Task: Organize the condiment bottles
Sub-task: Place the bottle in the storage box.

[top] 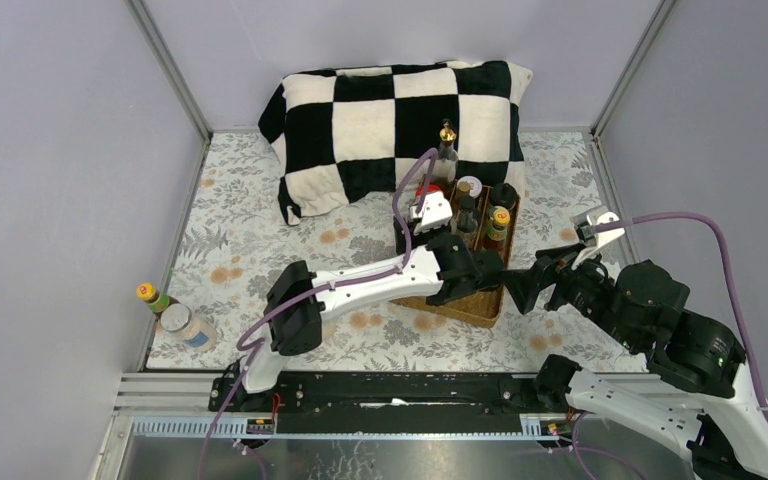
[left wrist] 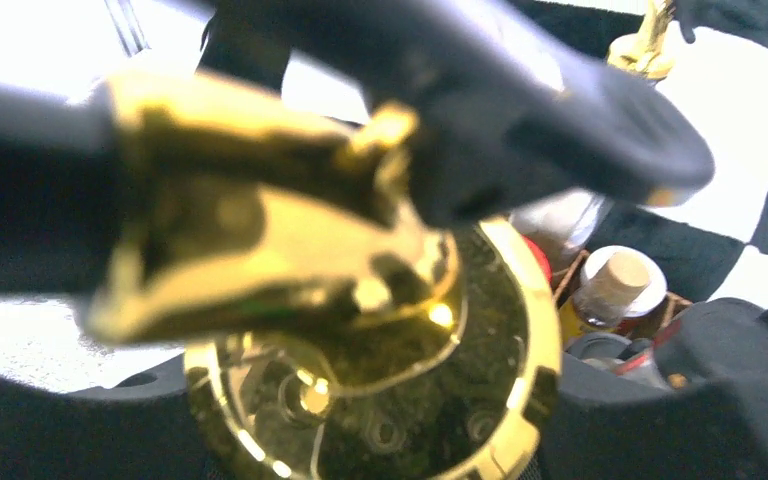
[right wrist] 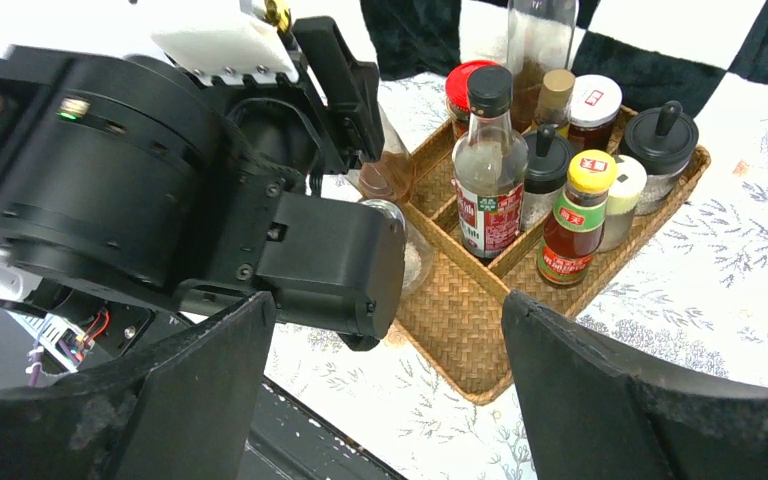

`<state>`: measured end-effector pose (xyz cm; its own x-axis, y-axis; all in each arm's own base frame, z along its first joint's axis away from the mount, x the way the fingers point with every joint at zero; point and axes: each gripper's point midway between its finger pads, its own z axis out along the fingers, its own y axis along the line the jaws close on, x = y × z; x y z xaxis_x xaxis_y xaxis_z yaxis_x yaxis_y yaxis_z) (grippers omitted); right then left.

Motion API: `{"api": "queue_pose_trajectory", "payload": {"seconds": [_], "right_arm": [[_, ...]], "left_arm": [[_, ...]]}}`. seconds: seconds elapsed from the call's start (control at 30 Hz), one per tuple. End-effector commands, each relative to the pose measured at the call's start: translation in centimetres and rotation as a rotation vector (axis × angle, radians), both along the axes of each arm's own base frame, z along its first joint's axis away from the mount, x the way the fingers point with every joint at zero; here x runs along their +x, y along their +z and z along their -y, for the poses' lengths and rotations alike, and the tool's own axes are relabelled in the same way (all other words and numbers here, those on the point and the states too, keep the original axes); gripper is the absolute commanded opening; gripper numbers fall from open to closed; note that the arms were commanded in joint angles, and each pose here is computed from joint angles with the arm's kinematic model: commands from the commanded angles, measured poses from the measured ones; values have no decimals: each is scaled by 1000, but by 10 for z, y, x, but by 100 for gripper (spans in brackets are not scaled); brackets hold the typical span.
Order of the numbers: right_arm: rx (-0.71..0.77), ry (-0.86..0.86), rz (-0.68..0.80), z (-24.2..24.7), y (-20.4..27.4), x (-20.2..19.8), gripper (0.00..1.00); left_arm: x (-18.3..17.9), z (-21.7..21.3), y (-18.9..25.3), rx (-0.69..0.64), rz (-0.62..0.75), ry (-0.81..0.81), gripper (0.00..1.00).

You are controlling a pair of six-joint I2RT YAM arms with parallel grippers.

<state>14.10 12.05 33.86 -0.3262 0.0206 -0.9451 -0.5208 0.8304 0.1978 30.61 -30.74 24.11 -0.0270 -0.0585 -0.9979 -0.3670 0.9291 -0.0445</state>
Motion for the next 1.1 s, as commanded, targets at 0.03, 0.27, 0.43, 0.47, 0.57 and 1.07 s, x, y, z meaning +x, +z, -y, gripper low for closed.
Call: {"api": "queue_pose_trajectory", "payload": {"seconds": [0.03,0.27,0.43,0.47,0.57,1.07], "right_arm": [[-7,-18,30,0,13,6,90],[-5,-10,20,-3,10,6,90],[-7,-7,18,-5,7,7,90],[-6,-5,18,-5,7,6,90],[1,3,23,-5,9,5,90],[22,25,6,-9,3,1,91]], "left_arm": [[9,6,75,50,199,13,52],[13,13,84,30,203,27,54],[19,12,80,23,206,38,54],[19,12,80,26,206,38,54],[19,10,81,23,206,41,54],[-2,1,105,5,210,6,53]]}}
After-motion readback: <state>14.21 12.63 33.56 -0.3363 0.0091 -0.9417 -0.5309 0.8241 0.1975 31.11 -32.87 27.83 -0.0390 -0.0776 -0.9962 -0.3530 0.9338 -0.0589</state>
